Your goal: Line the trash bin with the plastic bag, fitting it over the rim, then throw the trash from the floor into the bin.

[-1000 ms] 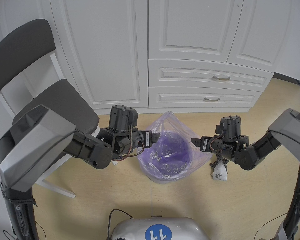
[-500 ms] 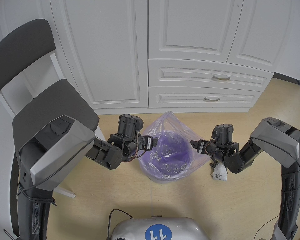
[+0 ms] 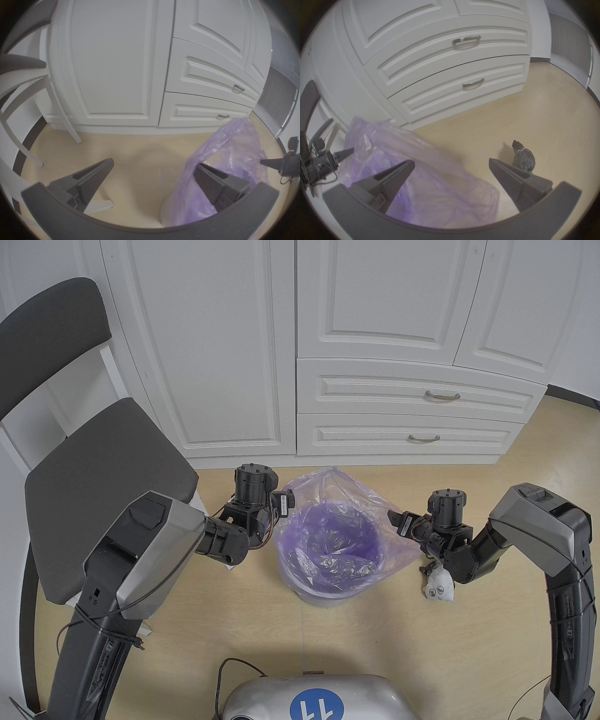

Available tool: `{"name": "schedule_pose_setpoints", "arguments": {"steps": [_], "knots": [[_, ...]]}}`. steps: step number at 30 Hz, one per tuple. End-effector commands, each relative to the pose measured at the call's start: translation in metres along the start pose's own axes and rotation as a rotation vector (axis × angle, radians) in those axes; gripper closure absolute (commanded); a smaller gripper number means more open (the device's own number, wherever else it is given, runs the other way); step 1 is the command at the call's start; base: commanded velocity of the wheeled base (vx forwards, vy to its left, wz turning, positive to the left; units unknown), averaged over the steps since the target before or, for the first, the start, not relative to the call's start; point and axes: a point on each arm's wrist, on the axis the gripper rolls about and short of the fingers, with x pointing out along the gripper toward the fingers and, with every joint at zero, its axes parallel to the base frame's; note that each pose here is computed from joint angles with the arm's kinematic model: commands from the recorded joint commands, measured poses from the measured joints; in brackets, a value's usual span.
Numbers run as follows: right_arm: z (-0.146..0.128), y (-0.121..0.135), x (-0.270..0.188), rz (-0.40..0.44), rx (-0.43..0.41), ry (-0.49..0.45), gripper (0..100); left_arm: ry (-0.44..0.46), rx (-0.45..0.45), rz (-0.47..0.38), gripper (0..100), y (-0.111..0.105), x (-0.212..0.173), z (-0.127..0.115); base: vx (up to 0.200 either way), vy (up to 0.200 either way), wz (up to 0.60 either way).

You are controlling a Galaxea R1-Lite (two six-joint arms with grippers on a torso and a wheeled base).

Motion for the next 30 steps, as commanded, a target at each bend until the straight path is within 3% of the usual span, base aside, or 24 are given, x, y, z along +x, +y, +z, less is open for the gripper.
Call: {"name": "schedule_pose_setpoints", "arguments": {"steps": [1, 9, 19, 30], "knots": [[-0.021, -0.014, 0.028, -0.006, 0.063, -0.034, 0, -0.004, -0.012, 0.037, 0, 0.004, 0.026, -0.035, 0.0, 0.0, 0.0], [-0.031, -0.015, 0.041, 0.01, 0.149, -0.06, 0, -0.002, -0.014, 0.048, 0, 0.008, 0.038, -0.048, 0.0, 0.0, 0.0], [-0.042, -0.023, 0.052, -0.006, 0.15, -0.048, 0, 0.04, -0.001, 0.058, 0, 0.012, 0.042, -0.067, 0.0, 0.0, 0.0], [-0.048, -0.036, 0.053, -0.071, 0.124, 0.046, 0, 0.178, 0.048, 0.119, 0, 0.022, 0.04, -0.074, 0.0, 0.0, 0.0]]}}
